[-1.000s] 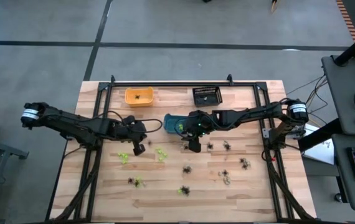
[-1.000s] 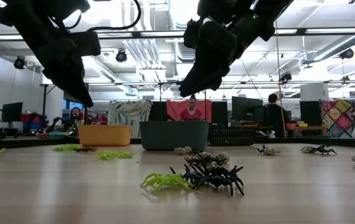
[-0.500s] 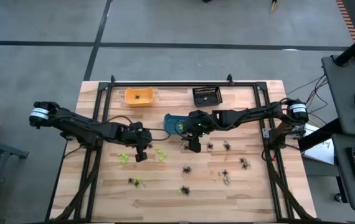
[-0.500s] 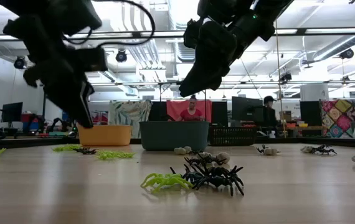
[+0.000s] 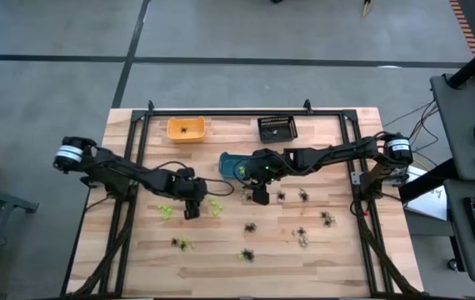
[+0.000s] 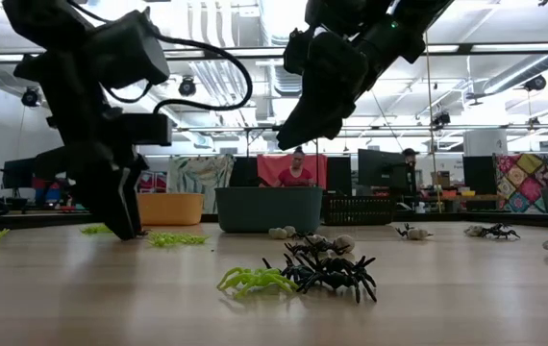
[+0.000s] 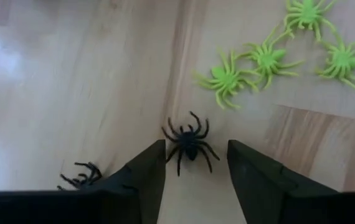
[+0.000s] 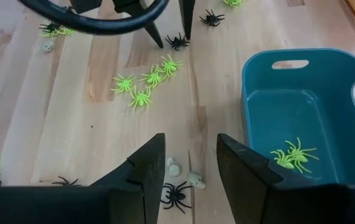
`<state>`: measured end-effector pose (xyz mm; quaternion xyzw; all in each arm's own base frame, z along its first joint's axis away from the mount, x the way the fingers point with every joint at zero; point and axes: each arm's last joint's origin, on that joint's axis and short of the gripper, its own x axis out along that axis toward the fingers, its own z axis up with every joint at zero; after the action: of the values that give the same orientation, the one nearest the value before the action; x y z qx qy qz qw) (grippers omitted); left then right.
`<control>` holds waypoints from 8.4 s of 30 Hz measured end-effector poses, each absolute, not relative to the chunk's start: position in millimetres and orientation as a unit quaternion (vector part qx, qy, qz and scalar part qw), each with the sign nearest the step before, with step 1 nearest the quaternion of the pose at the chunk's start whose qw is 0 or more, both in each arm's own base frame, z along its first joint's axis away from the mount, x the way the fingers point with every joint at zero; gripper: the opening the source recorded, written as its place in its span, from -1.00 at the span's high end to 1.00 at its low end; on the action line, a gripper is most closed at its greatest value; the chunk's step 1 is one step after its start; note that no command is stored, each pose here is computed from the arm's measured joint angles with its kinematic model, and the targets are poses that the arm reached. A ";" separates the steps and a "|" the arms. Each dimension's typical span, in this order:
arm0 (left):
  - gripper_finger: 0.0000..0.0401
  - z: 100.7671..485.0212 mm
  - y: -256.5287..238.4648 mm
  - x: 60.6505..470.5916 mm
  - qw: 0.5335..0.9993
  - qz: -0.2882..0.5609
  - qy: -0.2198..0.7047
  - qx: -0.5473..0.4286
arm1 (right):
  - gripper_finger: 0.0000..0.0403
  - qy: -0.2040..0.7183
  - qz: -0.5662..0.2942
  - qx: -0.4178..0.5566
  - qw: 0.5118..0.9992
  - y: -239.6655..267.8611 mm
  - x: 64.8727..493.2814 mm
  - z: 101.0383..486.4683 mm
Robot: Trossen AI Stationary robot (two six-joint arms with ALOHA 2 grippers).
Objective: Sort Halloween decoration
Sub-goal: Put the black spider toy into the yellow bin, then put the white skull toy into the black bin
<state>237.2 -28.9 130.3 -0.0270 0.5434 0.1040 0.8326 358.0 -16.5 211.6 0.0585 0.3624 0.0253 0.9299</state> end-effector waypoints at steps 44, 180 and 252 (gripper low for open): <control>1.00 219.7 5.0 202.0 0.908 0.213 0.360 -0.013 | 0.33 0.359 0.026 0.057 0.931 -16.5 358.5 212.1; 0.34 277.8 14.1 228.5 0.982 0.101 0.156 -0.029 | 0.33 0.577 -0.062 0.045 0.813 54.8 279.5 178.8; 0.34 279.0 14.2 229.1 0.983 0.100 0.149 -0.024 | 0.96 0.462 -0.074 -0.017 0.884 -13.2 335.3 264.7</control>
<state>229.1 14.2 279.0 -0.0244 0.1492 0.1004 0.9834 335.3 -13.2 264.7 -0.0165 0.4615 -0.0745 0.8838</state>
